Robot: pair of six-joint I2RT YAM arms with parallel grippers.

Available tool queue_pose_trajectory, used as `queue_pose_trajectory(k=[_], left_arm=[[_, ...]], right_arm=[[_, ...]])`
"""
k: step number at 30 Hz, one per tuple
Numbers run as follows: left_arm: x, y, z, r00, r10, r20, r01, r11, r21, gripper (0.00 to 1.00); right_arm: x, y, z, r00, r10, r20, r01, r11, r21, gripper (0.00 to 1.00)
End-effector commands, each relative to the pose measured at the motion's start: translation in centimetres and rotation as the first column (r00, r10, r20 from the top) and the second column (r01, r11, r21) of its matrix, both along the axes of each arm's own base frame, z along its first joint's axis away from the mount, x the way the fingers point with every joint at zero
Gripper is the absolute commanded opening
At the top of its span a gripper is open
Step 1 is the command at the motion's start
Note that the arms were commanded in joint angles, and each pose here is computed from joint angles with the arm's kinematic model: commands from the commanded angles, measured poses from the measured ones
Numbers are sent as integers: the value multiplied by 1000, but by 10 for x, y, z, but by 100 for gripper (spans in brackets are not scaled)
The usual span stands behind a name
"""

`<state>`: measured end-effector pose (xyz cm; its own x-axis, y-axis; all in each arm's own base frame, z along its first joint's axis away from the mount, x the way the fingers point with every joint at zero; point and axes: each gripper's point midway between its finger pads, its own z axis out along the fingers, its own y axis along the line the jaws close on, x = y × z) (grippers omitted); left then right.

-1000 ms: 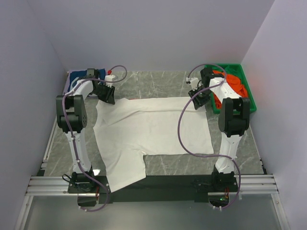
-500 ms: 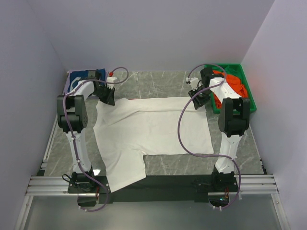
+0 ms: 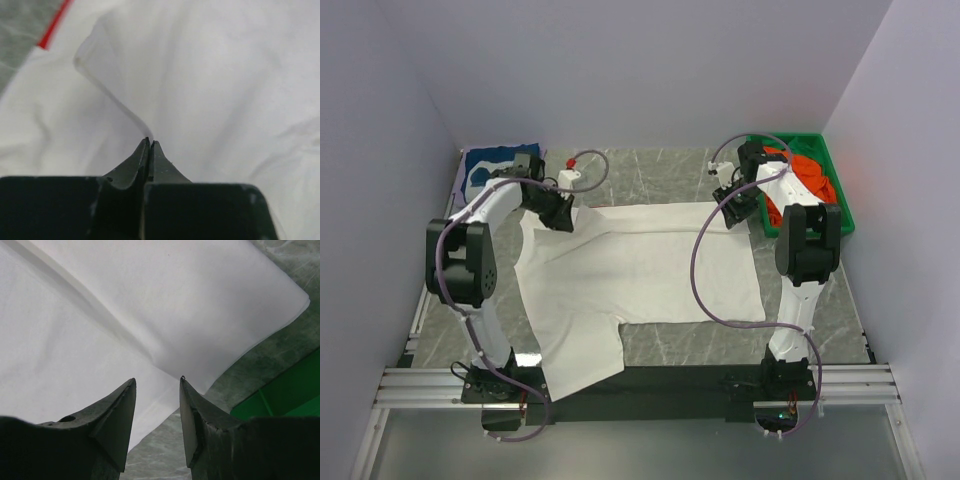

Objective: Fold and stack the t-shirts
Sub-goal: Fold the tshirt

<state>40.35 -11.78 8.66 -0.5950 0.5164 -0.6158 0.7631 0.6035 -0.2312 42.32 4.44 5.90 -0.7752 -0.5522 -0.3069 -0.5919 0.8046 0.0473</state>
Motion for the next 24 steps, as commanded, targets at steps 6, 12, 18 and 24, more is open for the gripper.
queue_pose_trajectory(k=[6,12,18,24], left_arm=[[-114,-42,-6,954,-280,-110,272,959,-84,1],[-142,-41,-19,925,-344,-162,337,939,-71,44],[-121,-42,23,942,-325,-80,312,940,-139,49],[-63,-27,29,992,-88,-93,73,986,-152,49]], right_arm=[[5,6,27,998,9,66,-10,1000,10,47],[6,8,26,998,18,56,-19,1000,15,47],[11,16,24,998,27,50,-28,999,24,47],[19,27,22,998,38,49,-39,999,27,46]])
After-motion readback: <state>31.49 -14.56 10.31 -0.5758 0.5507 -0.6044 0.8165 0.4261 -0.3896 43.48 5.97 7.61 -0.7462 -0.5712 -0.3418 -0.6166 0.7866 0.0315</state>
